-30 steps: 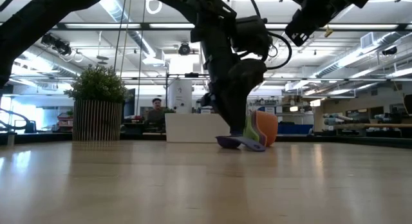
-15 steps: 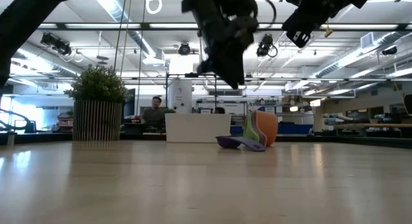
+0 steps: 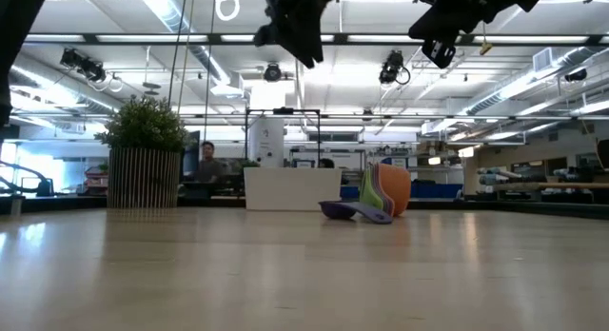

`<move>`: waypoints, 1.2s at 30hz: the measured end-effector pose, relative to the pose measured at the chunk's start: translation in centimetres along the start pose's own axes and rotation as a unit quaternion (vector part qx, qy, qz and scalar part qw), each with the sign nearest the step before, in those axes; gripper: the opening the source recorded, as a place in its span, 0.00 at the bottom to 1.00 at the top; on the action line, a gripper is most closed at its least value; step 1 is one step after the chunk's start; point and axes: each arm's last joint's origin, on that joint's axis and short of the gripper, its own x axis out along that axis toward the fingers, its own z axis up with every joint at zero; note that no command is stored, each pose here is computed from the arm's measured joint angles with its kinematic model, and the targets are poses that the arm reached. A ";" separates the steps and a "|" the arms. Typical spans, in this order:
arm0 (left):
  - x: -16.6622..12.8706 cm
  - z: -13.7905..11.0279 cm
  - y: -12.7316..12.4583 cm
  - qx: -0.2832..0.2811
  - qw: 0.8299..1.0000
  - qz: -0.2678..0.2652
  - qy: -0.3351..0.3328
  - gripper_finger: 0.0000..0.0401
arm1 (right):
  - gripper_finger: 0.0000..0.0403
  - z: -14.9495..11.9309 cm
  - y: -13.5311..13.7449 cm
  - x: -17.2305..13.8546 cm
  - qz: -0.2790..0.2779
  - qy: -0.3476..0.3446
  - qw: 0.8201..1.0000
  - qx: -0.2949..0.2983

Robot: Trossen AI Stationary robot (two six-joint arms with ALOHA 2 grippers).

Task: Nest measuring cups in basket
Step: Adjust the nested measuring cups

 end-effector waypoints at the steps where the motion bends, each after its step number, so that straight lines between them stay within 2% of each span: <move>1: -0.6 -0.1 0.0 -0.003 1.000 0.003 -0.006 0.28 | 0.06 0.0 0.0 0.0 -0.001 0.000 1.000 0.009; 7: -3.3 -0.8 -0.4 -0.005 0.999 0.028 -0.037 0.28 | 0.06 0.4 -0.3 0.5 -0.012 -0.015 1.000 0.021; 11: -4.2 -1.8 -0.6 -0.014 0.999 0.045 -0.016 0.28 | 0.06 0.1 -0.9 2.1 -0.012 0.014 0.998 0.056; 15: -4.6 -2.5 -0.7 -0.015 0.997 0.071 -0.006 0.28 | 0.06 0.0 -1.7 3.7 -0.015 0.027 0.999 0.029; 19: -4.9 -3.0 -0.9 -0.007 0.997 0.078 0.007 0.28 | 0.07 -0.1 -2.6 4.7 -0.060 0.036 0.998 0.005; 23: -5.1 -3.5 -0.9 0.002 0.996 0.084 0.021 0.28 | 0.14 -0.3 -3.2 5.4 -0.083 0.047 0.995 -0.006; 28: -6.0 -3.8 -0.8 0.006 0.996 0.085 0.022 0.28 | 0.27 -0.7 -4.2 6.2 -0.172 0.059 0.983 -0.011; 31: -6.7 -4.1 -0.6 0.008 0.996 0.085 0.022 0.28 | 0.34 -0.9 -4.7 6.7 -0.199 0.070 0.977 -0.024; 36: -8.2 -4.7 0.2 -0.017 0.995 0.092 0.028 0.28 | 0.38 -1.1 -5.2 7.4 -0.216 0.052 0.969 0.109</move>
